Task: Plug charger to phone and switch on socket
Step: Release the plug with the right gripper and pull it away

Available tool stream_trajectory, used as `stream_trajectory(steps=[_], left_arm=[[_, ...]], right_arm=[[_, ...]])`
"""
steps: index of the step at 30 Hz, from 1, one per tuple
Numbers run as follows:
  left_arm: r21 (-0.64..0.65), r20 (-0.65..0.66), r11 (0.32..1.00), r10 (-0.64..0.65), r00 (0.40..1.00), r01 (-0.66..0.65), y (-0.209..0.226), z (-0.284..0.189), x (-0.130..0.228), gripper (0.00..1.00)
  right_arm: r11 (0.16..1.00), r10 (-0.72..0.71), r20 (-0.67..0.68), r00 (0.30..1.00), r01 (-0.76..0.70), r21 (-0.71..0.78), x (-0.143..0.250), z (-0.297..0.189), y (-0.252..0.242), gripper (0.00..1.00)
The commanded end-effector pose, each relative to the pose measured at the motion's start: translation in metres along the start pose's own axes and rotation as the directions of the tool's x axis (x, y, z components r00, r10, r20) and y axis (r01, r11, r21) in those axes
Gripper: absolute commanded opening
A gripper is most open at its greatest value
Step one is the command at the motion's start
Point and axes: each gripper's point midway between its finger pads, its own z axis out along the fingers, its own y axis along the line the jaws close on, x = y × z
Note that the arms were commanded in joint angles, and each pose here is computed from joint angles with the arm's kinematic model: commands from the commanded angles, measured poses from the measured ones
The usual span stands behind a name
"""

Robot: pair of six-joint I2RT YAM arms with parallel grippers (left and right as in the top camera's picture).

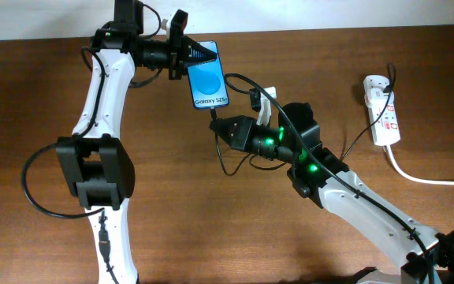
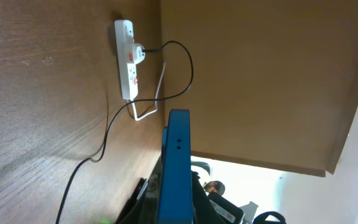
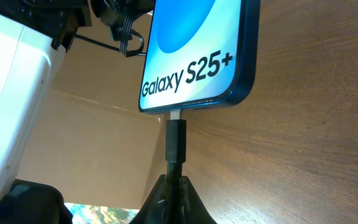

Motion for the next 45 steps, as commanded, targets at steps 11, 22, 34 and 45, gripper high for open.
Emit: stream_trajectory(steps=[11,22,34,45], left_arm=[[0.067,-0.041,0.997,0.027,0.999,-0.024,-0.018,0.004,0.009,0.00],[0.019,-0.014,0.999,0.048,0.999,-0.048,-0.009,0.003,0.004,0.00],[-0.158,-0.054,0.971,0.174,0.983,-0.181,0.028,0.002,0.022,0.00],[-0.308,-0.264,0.889,0.262,0.928,-0.338,0.061,0.031,0.064,0.00]], right_arm=[[0.999,-0.027,0.123,0.992,0.025,0.024,-0.034,0.005,-0.007,0.04],[0.995,-0.099,0.069,0.993,0.097,0.021,-0.036,-0.017,-0.004,0.39],[0.938,-0.266,-0.041,0.963,0.269,0.220,-0.049,-0.074,-0.026,0.57],[0.873,-0.185,-0.129,0.974,0.223,0.434,-0.027,-0.092,-0.077,0.59]])
